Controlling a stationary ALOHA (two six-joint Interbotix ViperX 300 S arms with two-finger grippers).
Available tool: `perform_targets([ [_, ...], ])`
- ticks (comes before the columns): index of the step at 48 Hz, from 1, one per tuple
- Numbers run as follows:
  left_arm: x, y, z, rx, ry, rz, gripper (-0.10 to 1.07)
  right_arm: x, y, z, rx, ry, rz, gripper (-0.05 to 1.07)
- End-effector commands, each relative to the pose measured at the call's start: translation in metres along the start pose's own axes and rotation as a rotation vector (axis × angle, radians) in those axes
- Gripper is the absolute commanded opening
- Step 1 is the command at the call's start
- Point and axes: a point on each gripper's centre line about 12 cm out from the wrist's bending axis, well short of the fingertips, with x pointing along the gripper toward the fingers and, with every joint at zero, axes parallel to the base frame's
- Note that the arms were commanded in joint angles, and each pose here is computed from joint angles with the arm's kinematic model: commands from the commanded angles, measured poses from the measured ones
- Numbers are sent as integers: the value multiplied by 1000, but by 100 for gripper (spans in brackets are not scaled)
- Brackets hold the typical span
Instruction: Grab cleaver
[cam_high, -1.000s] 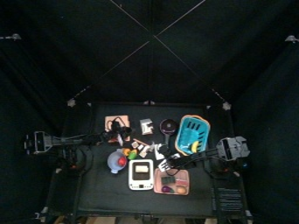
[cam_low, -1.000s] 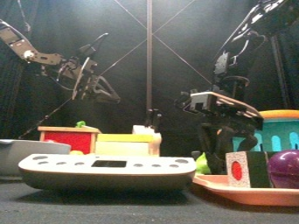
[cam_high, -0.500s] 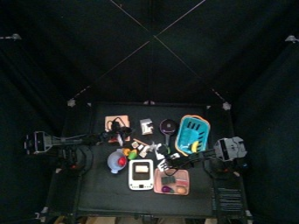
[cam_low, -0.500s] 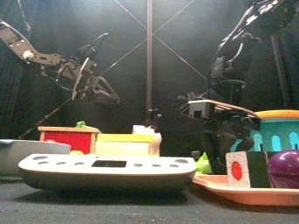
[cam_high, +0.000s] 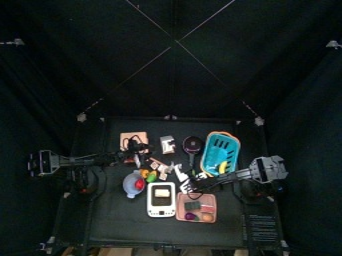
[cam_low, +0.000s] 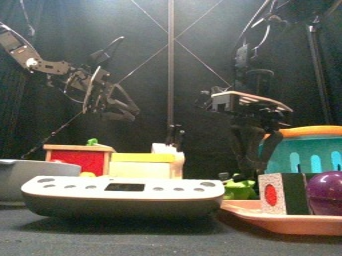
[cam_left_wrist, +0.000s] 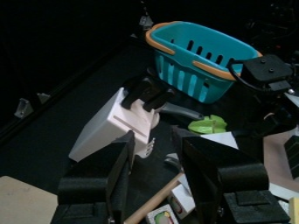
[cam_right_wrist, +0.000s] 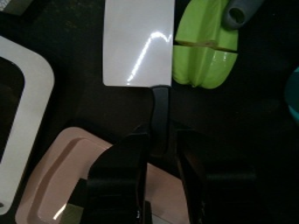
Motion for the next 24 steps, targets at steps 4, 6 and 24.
perform_targets([
  [4,1,-1,8,0,-31,-2,79,-22,0,7,11,-23,18,61],
  [6,1,0,8,0,-31,0,79,-23,0,7,12,-23,18,61],
  [24,-1,-10,21,61,-127,-54,79,-55,-3,15,-36,-114,25,61],
])
